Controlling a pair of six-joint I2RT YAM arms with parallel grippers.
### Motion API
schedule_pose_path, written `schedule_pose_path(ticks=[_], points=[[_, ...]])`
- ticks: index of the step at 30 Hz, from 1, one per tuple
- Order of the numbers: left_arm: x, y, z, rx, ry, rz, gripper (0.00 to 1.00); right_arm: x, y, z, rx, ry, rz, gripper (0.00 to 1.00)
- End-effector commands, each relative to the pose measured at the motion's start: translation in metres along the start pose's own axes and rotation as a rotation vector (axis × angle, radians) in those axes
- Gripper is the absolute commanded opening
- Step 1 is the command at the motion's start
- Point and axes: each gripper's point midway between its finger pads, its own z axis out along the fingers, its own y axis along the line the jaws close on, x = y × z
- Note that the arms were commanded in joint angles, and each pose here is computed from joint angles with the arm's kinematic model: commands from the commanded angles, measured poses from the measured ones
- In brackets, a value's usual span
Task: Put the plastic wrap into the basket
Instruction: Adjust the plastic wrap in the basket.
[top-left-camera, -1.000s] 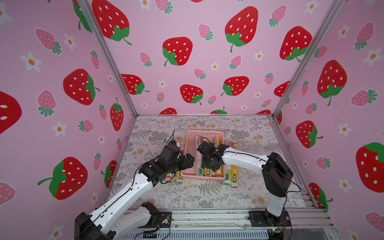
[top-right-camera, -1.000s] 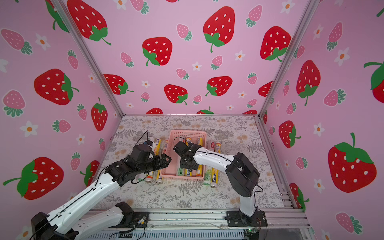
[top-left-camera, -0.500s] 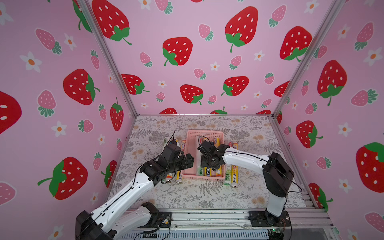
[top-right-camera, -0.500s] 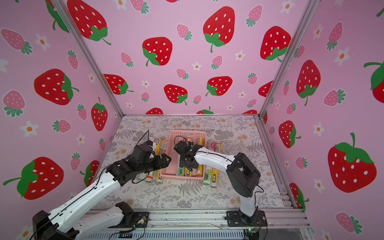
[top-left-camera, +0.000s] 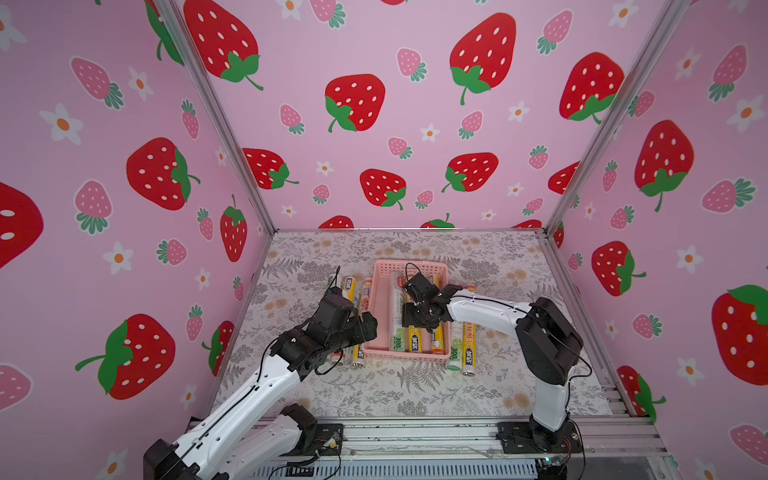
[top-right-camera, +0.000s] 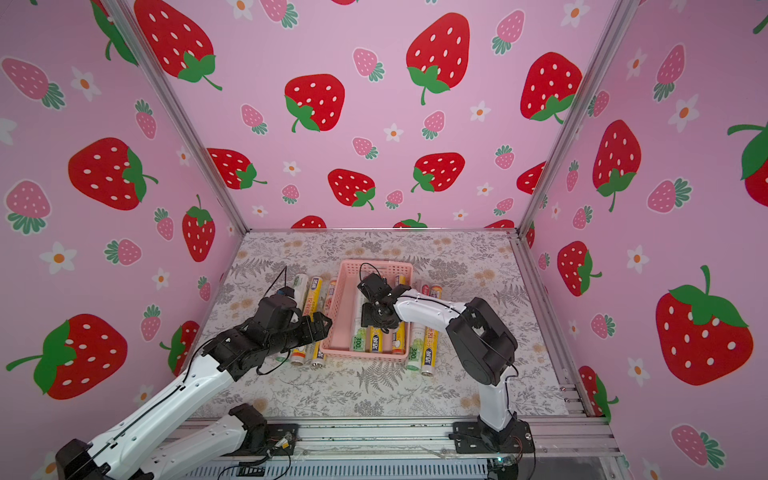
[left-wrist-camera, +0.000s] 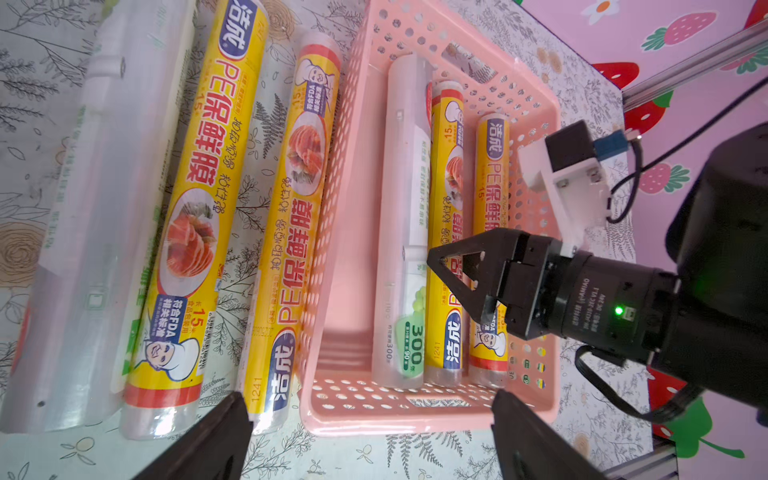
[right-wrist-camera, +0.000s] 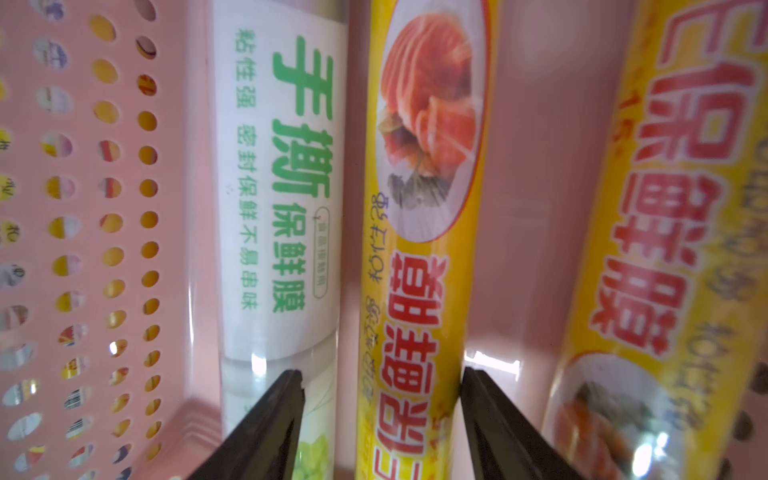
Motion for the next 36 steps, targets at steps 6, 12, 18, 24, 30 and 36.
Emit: schedule_pose_path(ticks=[6, 12, 18, 24, 30, 36], points=[[0.017, 0.010, 0.016, -0.005, 0.046, 0.012, 0.90, -0.014, 0.039, -0.006, -0.155, -0.023, -0.042, 0.65], [0.021, 0.014, 0.023, -0.022, 0.059, 0.005, 0.89, -0.027, 0.042, -0.021, -0.152, -0.081, -0.047, 0.65], [0.022, 0.012, 0.027, -0.014, 0.068, 0.017, 0.85, -0.040, 0.023, -0.074, -0.083, -0.204, -0.043, 0.64], [0.025, 0.000, 0.030, 0.044, 0.099, 0.023, 0.83, -0.031, -0.047, -0.124, 0.125, -0.267, 0.055, 0.63], [0.023, -0.007, 0.027, 0.071, 0.102, 0.027, 0.84, 0.009, -0.130, -0.139, 0.271, -0.229, 0.206, 0.63], [0.023, -0.010, 0.023, 0.085, 0.097, 0.019, 0.84, 0.049, -0.164, -0.113, 0.263, -0.114, 0.279, 0.65]])
